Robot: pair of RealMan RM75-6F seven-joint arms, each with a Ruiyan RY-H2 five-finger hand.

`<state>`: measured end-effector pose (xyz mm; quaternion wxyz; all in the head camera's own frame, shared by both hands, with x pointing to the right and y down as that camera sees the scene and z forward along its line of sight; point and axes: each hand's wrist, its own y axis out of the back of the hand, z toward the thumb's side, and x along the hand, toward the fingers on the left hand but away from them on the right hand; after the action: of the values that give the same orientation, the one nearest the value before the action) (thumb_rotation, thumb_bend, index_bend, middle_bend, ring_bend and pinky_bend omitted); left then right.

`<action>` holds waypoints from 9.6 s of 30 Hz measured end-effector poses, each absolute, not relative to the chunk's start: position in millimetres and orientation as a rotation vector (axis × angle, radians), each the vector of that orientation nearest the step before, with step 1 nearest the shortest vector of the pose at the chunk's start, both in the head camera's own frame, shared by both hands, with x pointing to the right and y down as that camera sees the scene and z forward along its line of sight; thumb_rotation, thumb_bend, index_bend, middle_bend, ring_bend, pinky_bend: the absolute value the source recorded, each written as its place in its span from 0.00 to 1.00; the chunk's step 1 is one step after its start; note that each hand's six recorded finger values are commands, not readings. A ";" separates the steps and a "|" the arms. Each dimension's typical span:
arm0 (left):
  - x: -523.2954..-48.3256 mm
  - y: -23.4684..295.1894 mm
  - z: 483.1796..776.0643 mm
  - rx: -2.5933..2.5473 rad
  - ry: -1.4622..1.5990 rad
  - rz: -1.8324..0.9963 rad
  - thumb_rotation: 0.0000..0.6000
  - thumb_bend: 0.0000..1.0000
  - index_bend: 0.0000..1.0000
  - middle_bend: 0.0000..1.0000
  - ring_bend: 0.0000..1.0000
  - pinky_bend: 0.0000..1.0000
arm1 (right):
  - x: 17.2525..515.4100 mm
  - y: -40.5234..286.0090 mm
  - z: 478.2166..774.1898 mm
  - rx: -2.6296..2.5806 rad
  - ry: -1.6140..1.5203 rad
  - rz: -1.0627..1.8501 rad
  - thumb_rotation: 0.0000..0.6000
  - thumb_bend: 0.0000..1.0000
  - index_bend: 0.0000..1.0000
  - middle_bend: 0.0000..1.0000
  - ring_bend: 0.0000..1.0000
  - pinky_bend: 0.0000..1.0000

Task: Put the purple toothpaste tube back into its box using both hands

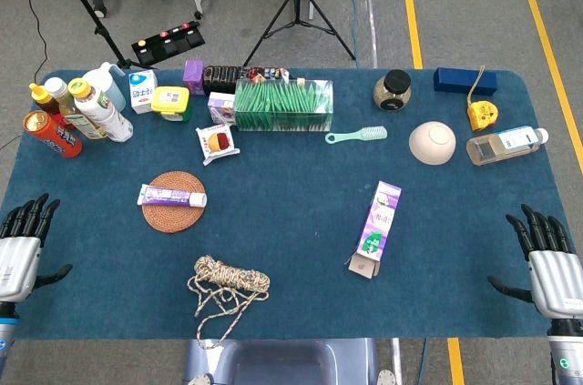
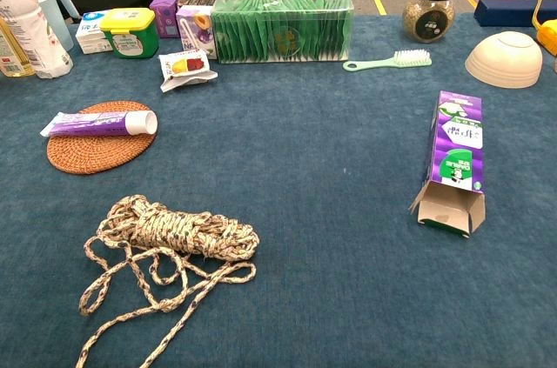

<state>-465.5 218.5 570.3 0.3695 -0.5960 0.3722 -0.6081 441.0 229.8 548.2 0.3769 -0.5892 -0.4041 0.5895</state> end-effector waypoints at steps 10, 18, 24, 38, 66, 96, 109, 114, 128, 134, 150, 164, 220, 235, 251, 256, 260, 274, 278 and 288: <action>-462.9 211.4 576.4 -1.575 0.942 -1.522 1.00 0.04 0.00 0.00 0.00 0.07 | 438.5 228.3 548.2 -1.510 -1.042 1.504 0.83 0.00 0.11 0.00 0.00 0.00; -450.7 182.7 588.3 -1.656 0.826 -1.499 1.00 0.04 0.00 0.00 0.00 0.07 | 438.0 224.8 543.8 -1.484 -1.059 1.470 0.82 0.00 0.00 0.00 0.00 0.00; -439.5 162.0 598.4 -1.690 0.717 -1.491 1.00 0.04 0.00 0.00 0.00 0.07 | 439.9 224.7 545.0 -1.475 -1.072 1.463 0.83 0.00 0.00 0.00 0.00 0.00; -411.2 122.2 648.8 -1.740 0.486 -1.486 1.00 0.05 0.00 0.00 0.00 0.09 | 445.0 221.3 560.3 -1.470 -1.046 1.540 0.83 0.00 0.00 0.00 0.00 0.00; -353.8 85.9 701.0 -1.790 0.430 -1.468 1.00 0.17 0.30 0.15 0.12 0.38 | 443.9 220.6 565.8 -1.502 -1.045 1.556 0.83 0.00 0.00 0.00 0.00 0.00; -321.6 83.1 723.7 -1.774 0.437 -1.483 1.00 0.18 0.40 0.24 0.21 0.45 | 438.1 220.7 566.3 -1.549 -1.050 1.522 0.83 0.00 0.00 0.00 0.00 0.00; -311.8 84.3 729.5 -1.743 0.450 -1.477 1.00 0.20 0.51 0.33 0.32 0.42 | 436.0 221.4 567.4 -1.567 -1.046 1.515 0.84 0.00 0.00 0.00 0.00 0.00; -309.5 84.7 729.6 -1.758 0.459 -1.469 1.00 0.25 0.58 0.40 0.38 0.45 | 435.7 221.8 567.4 -1.571 -1.046 1.515 0.84 0.00 0.00 0.00 0.00 0.00; -313.2 78.0 715.5 -1.741 0.513 -1.410 1.00 0.32 0.67 0.48 0.44 0.52 | 432.7 223.4 568.8 -1.580 -1.035 1.514 0.84 0.00 0.00 0.00 0.00 0.00; -319.5 72.3 699.3 -1.726 0.536 -1.382 1.00 0.33 0.68 0.49 0.45 0.52 | 431.7 223.9 569.1 -1.585 -1.032 1.514 0.83 0.00 0.00 0.00 0.00 0.00; -329.0 60.0 661.8 -1.676 0.459 -1.379 1.00 0.33 0.69 0.50 0.45 0.53 | 425.4 214.0 576.8 -1.626 -0.954 1.501 0.83 0.00 0.02 0.00 0.00 0.00; -334.3 50.0 610.9 -1.646 0.427 -1.436 1.00 0.32 0.69 0.51 0.45 0.53 | 373.8 144.5 589.1 -1.708 -0.473 1.158 0.88 0.00 0.07 0.04 0.02 0.11; -382.2 63.7 611.5 -1.643 0.457 -1.562 1.00 0.32 0.69 0.51 0.45 0.53 | 250.9 100.2 690.6 -1.707 0.024 0.987 1.00 0.44 0.59 0.65 0.60 0.62; -347.2 66.5 598.9 -1.678 0.419 -1.457 1.00 0.32 0.69 0.51 0.45 0.53 | 244.9 73.0 665.3 -1.703 -0.266 1.234 1.00 0.50 0.64 0.75 0.75 0.87; -287.1 58.5 574.2 -1.644 0.345 -1.329 1.00 0.32 0.69 0.52 0.45 0.53 | 183.6 77.5 637.6 -1.757 -0.478 1.476 1.00 0.54 0.66 0.80 0.85 0.96; -265.1 59.8 575.8 -1.649 0.318 -1.305 1.00 0.32 0.69 0.52 0.45 0.53 | 147.4 80.0 631.5 -1.745 -0.514 1.500 1.00 0.55 0.66 0.80 0.86 0.96; -245.6 62.2 579.5 -1.652 0.290 -1.283 1.00 0.32 0.69 0.52 0.45 0.53 | 117.5 85.5 630.0 -1.746 -0.511 1.500 1.00 0.55 0.66 0.80 0.86 0.96; -195.3 71.9 585.1 -1.616 0.208 -1.236 1.00 0.32 0.69 0.52 0.45 0.53 | 82.4 88.3 631.3 -1.722 -0.498 1.540 1.00 0.55 0.66 0.80 0.86 0.97; -188.6 76.2 587.6 -1.605 0.201 -1.237 1.00 0.32 0.69 0.52 0.45 0.53 | 86.8 84.5 633.6 -1.698 -0.514 1.586 1.00 0.55 0.66 0.80 0.86 0.97; -180.4 78.1 587.9 -1.547 0.212 -1.258 1.00 0.32 0.69 0.52 0.45 0.53 | 96.1 79.2 632.1 -1.656 -0.549 1.691 1.00 0.55 0.66 0.80 0.86 0.97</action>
<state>-180.4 78.1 587.9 0.5380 -0.6503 0.0892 -0.5289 96.1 79.2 632.1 0.3487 -0.6388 -0.2118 0.6523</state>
